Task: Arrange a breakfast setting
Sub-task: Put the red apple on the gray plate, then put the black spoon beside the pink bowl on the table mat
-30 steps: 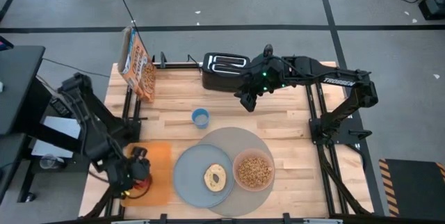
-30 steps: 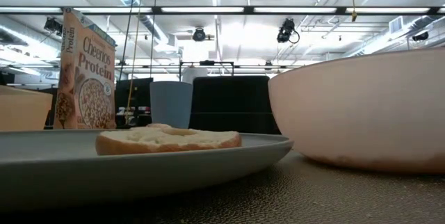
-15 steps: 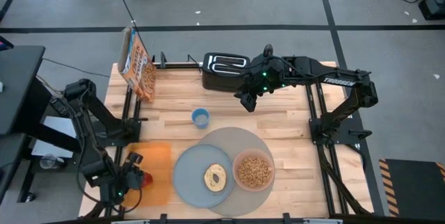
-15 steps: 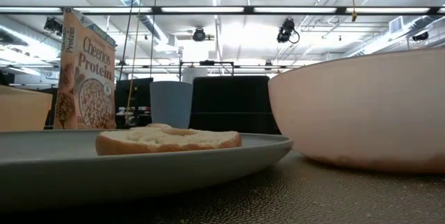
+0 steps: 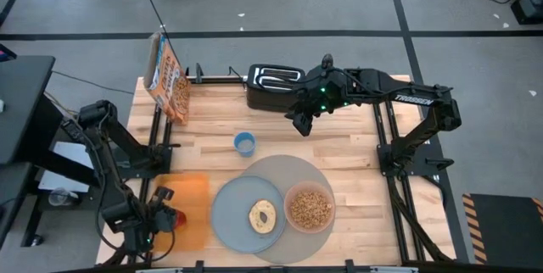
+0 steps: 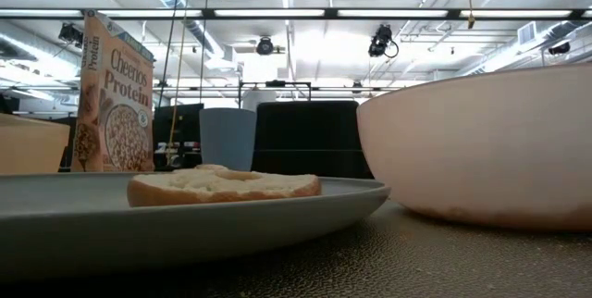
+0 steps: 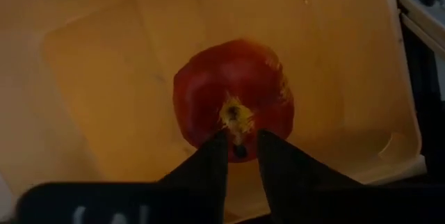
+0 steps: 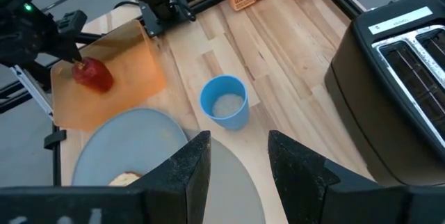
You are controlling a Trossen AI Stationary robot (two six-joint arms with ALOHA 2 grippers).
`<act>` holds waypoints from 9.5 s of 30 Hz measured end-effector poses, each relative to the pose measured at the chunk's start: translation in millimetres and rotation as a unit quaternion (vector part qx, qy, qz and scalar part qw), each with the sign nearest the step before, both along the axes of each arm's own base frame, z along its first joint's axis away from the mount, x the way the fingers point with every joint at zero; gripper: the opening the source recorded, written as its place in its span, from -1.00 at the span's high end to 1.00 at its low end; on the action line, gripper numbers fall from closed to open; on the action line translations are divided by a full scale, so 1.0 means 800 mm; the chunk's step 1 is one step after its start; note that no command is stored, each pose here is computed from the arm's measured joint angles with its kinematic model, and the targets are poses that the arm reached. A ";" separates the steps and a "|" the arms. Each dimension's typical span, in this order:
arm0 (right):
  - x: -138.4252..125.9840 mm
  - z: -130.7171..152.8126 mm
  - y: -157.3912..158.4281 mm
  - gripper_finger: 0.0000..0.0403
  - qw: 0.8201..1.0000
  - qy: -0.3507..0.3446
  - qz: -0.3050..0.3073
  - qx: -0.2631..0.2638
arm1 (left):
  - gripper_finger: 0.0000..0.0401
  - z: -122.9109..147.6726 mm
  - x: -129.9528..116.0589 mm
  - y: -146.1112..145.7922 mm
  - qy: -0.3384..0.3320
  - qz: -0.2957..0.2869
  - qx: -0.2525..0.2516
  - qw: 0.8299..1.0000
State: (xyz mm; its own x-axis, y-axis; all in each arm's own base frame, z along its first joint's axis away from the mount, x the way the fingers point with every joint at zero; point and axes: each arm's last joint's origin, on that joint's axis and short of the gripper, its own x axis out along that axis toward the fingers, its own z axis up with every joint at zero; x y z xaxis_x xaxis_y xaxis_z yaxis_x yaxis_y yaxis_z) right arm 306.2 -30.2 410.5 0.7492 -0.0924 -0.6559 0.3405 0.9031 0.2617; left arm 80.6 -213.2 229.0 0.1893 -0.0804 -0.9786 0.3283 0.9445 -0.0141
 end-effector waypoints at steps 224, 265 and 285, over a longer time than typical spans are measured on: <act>-0.161 -0.086 -0.330 0.97 0.989 0.086 -0.095 0.074 | 0.26 0.163 0.175 0.289 -0.527 0.351 -0.234 0.738; -0.131 -0.084 -0.276 0.22 0.975 0.214 -0.067 -0.006 | 0.26 0.162 0.176 0.288 -0.521 0.352 -0.244 0.739; -0.129 -0.136 -0.281 0.25 0.967 0.243 -0.081 0.002 | 0.26 0.162 0.176 0.288 -0.521 0.352 -0.245 0.738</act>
